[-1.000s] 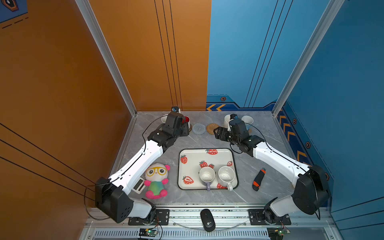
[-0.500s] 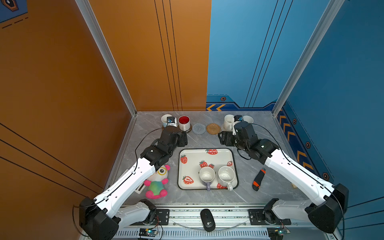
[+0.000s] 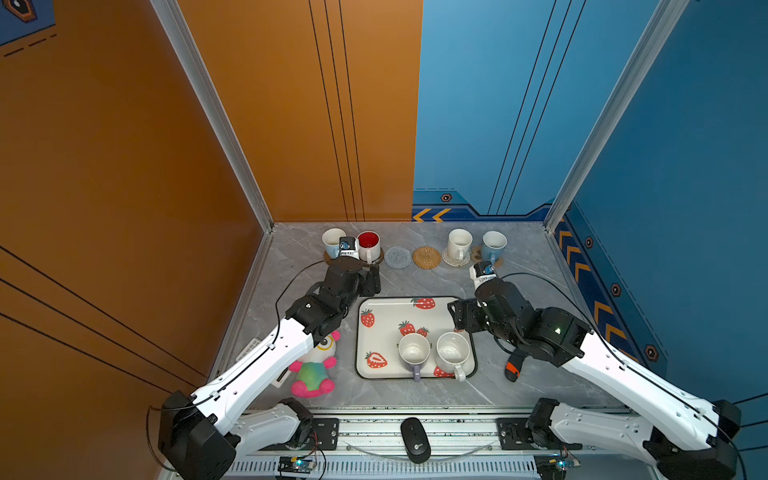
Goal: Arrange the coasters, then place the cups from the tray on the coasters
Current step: 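Lower the right gripper over the speckled tray mug while the left draws back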
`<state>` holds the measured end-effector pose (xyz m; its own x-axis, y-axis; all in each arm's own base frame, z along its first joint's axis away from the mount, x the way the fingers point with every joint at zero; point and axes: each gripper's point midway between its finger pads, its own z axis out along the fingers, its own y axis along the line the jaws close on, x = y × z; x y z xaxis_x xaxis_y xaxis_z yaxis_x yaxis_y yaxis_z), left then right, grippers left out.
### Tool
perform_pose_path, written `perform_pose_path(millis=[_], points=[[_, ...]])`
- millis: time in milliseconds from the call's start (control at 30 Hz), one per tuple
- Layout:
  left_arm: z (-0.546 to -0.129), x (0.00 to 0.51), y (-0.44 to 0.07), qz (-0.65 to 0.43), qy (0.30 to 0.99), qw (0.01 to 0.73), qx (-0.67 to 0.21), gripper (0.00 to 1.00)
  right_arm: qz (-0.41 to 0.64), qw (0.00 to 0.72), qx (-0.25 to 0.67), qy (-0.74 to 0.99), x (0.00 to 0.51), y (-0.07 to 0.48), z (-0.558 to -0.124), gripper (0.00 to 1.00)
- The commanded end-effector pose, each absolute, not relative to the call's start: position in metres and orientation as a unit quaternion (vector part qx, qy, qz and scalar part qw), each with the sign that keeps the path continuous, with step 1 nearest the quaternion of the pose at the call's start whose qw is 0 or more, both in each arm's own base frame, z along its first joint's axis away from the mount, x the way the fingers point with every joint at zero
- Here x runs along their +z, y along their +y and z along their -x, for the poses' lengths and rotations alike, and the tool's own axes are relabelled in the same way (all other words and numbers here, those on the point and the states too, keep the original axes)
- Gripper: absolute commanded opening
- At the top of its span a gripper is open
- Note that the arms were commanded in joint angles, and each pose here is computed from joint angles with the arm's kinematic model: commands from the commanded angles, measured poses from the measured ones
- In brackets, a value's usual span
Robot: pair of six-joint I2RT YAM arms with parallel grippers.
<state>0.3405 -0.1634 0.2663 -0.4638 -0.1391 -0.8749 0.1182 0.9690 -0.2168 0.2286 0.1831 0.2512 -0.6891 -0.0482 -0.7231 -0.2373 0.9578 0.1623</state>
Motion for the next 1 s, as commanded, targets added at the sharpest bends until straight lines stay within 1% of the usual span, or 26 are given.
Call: perform_pose_path(millis=[0,233,300,433,600,733,967], points=[[-0.338,0.260,-0.169,-0.007,0.847,0.515,-0.131,0.78,0.063,0.354,0.081,0.930,0.227,0.160,-0.211,0.83],[-0.333,0.259,-0.165,-0.006,0.845,0.520,-0.129,0.80,0.088,0.287,0.079,0.951,0.187,0.165,-0.180,0.83],[-0.335,0.264,-0.164,0.000,0.836,0.532,-0.134,0.80,0.100,0.276,0.084,0.952,0.181,0.168,-0.172,0.83],[-0.335,0.264,-0.166,0.000,0.834,0.533,-0.142,0.81,0.124,0.245,0.105,0.956,0.170,0.176,-0.153,0.83],[-0.337,0.264,-0.172,-0.002,0.834,0.530,-0.153,0.81,0.122,0.220,0.110,0.962,0.153,0.173,-0.138,0.82],[-0.337,0.264,-0.173,-0.001,0.834,0.530,-0.155,0.81,0.126,0.197,0.100,0.967,0.136,0.170,-0.129,0.77],[-0.339,0.264,-0.176,-0.001,0.834,0.528,-0.160,0.81,0.147,0.181,0.113,0.966,0.125,0.176,-0.121,0.68]])
